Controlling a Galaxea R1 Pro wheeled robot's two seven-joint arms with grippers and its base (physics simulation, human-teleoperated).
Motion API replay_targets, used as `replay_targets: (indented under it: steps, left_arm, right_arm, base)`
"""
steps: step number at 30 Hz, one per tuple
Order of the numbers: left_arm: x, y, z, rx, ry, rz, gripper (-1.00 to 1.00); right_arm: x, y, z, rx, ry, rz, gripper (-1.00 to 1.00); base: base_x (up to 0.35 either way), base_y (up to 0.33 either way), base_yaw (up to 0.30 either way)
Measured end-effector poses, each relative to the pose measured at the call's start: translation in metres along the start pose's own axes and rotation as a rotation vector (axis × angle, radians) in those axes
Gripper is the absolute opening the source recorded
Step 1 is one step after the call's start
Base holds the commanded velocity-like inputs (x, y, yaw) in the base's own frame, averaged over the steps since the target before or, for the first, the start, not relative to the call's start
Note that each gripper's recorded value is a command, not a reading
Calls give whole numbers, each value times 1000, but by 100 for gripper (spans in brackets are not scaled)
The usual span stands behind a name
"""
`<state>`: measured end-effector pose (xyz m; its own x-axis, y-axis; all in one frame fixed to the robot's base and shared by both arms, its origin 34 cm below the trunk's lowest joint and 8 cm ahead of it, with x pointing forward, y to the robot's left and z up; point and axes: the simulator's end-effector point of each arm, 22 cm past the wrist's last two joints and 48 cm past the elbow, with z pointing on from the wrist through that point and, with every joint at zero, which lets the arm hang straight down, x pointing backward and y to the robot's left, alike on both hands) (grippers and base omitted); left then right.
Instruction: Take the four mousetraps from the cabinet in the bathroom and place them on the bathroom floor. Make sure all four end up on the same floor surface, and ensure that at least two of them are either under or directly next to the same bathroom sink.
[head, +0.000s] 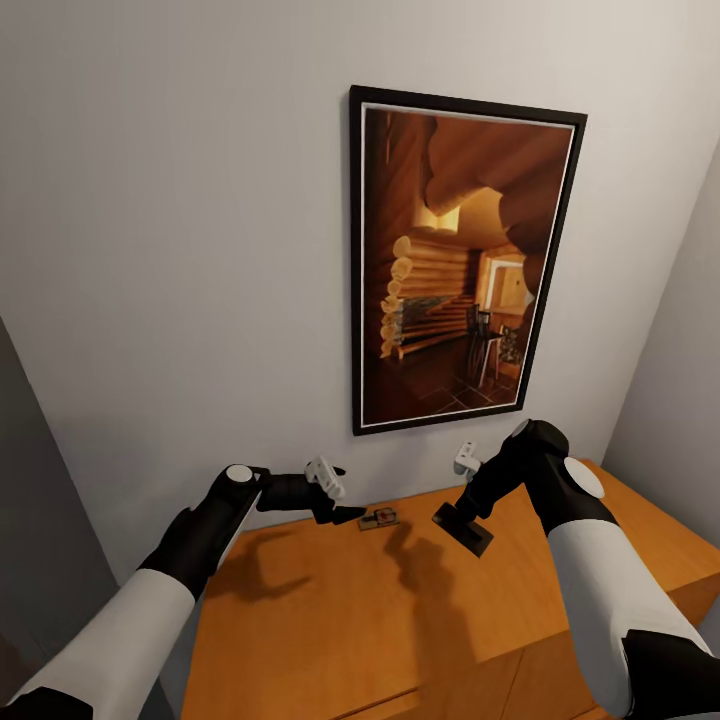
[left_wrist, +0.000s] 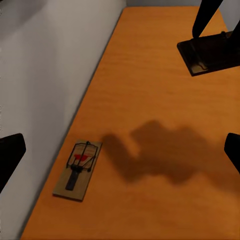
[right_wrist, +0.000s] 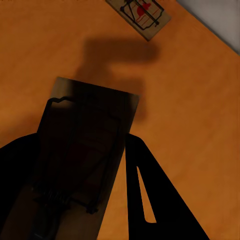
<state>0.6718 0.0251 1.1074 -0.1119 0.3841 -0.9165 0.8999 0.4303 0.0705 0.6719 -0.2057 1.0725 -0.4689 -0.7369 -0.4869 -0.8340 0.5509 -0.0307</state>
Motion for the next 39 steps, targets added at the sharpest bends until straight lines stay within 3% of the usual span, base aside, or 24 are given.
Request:
replay_targets:
  steps: [26,39]
  left_arm:
    - [-1,-5,5,9,8,-14,100]
    - [5,-21,15,42,44,13,100]
  right_arm:
    - [0,0,0,0,0,0,-100]
    - [0,0,0,0,0,0,-100]
  base:
    - [0,0,0]
    - [0,0,0]
